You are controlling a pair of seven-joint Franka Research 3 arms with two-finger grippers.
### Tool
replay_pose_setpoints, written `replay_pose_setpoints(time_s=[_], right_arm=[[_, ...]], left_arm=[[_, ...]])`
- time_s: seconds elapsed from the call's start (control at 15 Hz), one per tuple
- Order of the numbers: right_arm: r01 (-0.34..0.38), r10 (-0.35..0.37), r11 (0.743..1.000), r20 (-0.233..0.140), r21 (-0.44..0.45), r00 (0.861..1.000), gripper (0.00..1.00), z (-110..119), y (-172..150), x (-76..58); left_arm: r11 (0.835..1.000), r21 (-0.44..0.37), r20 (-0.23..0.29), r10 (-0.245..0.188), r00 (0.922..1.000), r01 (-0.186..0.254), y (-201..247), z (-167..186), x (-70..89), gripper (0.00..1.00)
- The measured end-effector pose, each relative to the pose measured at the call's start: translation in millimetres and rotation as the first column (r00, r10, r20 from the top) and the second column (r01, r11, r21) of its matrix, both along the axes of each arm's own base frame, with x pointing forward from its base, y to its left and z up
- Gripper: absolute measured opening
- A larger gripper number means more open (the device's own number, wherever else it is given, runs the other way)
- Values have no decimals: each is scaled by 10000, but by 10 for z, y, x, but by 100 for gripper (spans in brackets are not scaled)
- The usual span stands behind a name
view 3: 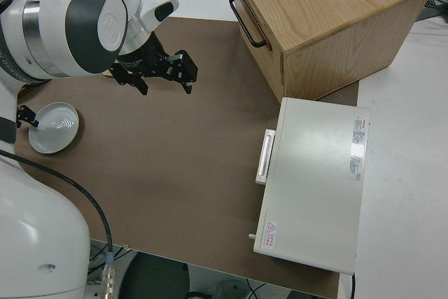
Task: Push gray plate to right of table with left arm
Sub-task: 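Move the left gripper down to the edge of the gray plate, then push the gray plate with the left gripper away from the basket across the table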
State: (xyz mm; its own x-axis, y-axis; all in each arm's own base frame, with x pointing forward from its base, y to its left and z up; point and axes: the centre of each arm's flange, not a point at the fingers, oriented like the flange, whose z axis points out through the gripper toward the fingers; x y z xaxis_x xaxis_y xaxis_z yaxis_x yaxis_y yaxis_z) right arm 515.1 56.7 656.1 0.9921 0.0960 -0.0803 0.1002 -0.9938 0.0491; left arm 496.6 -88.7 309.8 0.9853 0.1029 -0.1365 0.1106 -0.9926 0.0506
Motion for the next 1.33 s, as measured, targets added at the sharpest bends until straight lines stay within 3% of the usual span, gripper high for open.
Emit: replay_pose_setpoints(time_s=[0.07,0.47,0.53,0.93,1.33], right_arm=[[0,0,10000,0,0,10000,100,0,0,0],[0,0,10000,0,0,10000,100,0,0,0],[0,0,10000,0,0,10000,100,0,0,0],[0,0,10000,0,0,10000,100,0,0,0],[0,0,10000,0,0,10000,100,0,0,0]], left_arm=[[10000,4,-28,-17,10000,17,-8,-22,-10,71],[10000,-4,-24,-90,10000,90,-49,-28,-23,6],[9999,-22,12,-104,9999,104,-64,-4,-24,3],[9998,-181,36,-5,10000,6,-132,8,-33,3],[9993,-206,167,327,9993,-324,-609,18,-122,3]])
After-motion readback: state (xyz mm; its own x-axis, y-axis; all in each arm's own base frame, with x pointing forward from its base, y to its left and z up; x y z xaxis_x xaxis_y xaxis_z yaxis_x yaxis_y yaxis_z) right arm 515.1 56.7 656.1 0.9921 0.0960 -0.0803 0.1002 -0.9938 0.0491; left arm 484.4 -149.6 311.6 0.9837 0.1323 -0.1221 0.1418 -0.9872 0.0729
